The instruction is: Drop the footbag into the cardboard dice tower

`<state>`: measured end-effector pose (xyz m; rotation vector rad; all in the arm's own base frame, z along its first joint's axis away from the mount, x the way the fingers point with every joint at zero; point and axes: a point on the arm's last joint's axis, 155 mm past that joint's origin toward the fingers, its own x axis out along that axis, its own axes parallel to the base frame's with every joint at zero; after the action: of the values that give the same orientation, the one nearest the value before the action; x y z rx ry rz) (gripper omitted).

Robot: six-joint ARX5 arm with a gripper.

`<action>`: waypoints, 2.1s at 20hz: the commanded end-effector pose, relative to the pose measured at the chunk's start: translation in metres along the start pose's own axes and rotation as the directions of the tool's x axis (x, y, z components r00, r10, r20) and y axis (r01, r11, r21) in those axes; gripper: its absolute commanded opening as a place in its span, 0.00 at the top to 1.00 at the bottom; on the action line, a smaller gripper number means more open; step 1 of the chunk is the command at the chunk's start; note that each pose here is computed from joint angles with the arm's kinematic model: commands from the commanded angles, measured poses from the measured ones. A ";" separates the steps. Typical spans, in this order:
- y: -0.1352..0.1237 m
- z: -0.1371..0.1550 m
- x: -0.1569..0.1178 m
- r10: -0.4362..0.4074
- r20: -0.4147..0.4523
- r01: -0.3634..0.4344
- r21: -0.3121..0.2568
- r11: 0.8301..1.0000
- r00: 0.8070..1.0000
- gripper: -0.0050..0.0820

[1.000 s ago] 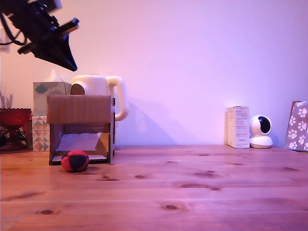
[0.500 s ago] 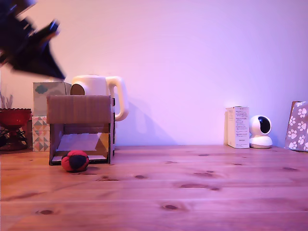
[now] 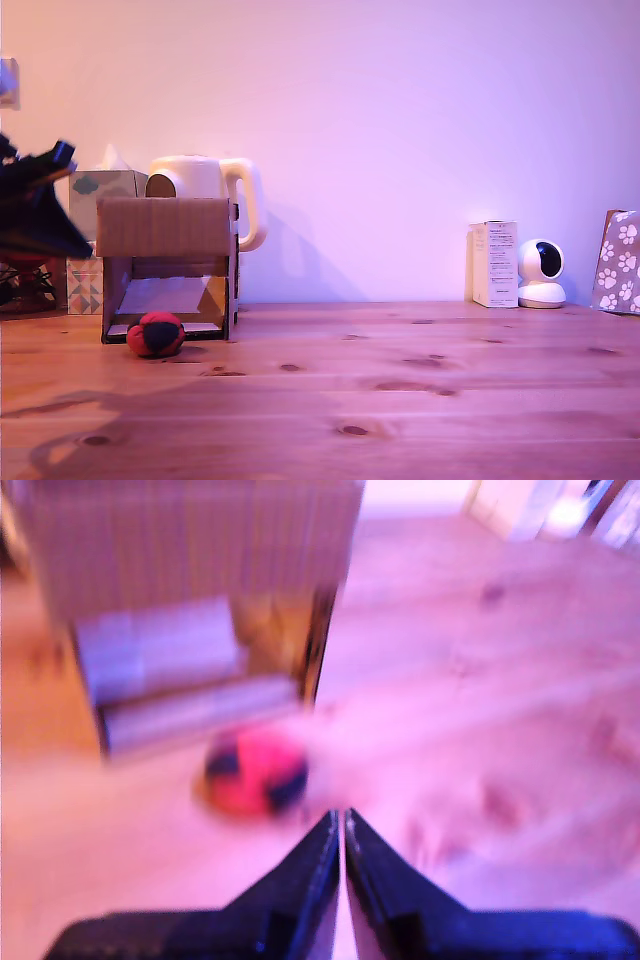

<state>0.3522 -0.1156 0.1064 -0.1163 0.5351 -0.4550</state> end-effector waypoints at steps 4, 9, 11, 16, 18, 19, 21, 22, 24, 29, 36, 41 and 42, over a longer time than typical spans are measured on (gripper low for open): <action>-0.001 -0.006 0.000 -0.002 -0.008 0.002 -0.004 1.000 1.000 0.97; 0.002 -0.006 0.008 -0.002 0.003 0.002 0.007 1.000 1.000 0.97; 0.004 -0.009 0.015 -0.003 0.001 0.003 0.006 1.000 1.000 0.96; 0.012 -0.027 0.033 0.000 -0.031 0.000 -0.005 1.000 1.000 0.96; 0.014 -0.030 0.039 -0.001 -0.029 0.001 -0.004 1.000 1.000 0.94; 0.015 -0.031 0.042 -0.001 -0.026 0.001 -0.003 1.000 1.000 0.83; 0.016 -0.031 0.047 -0.003 -0.018 0.003 0.000 1.000 1.000 0.37; 0.016 -0.031 0.049 -0.003 -0.013 0.003 0.004 1.000 1.000 0.12; 0.016 -0.029 0.051 -0.002 -0.006 0.002 0.009 1.000 1.000 0.05; 0.017 -0.008 0.053 0.002 0.071 -0.006 0.060 0.998 0.998 0.05; 0.026 -0.004 0.079 0.004 0.052 -0.008 0.079 0.997 0.999 0.05; 0.034 0.006 0.105 0.006 0.050 -0.010 0.078 0.997 0.999 0.05; 0.036 0.005 0.111 0.007 0.039 -0.010 0.074 0.997 0.999 0.05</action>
<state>0.4542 -0.1323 0.0629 -0.0555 0.4541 -0.4626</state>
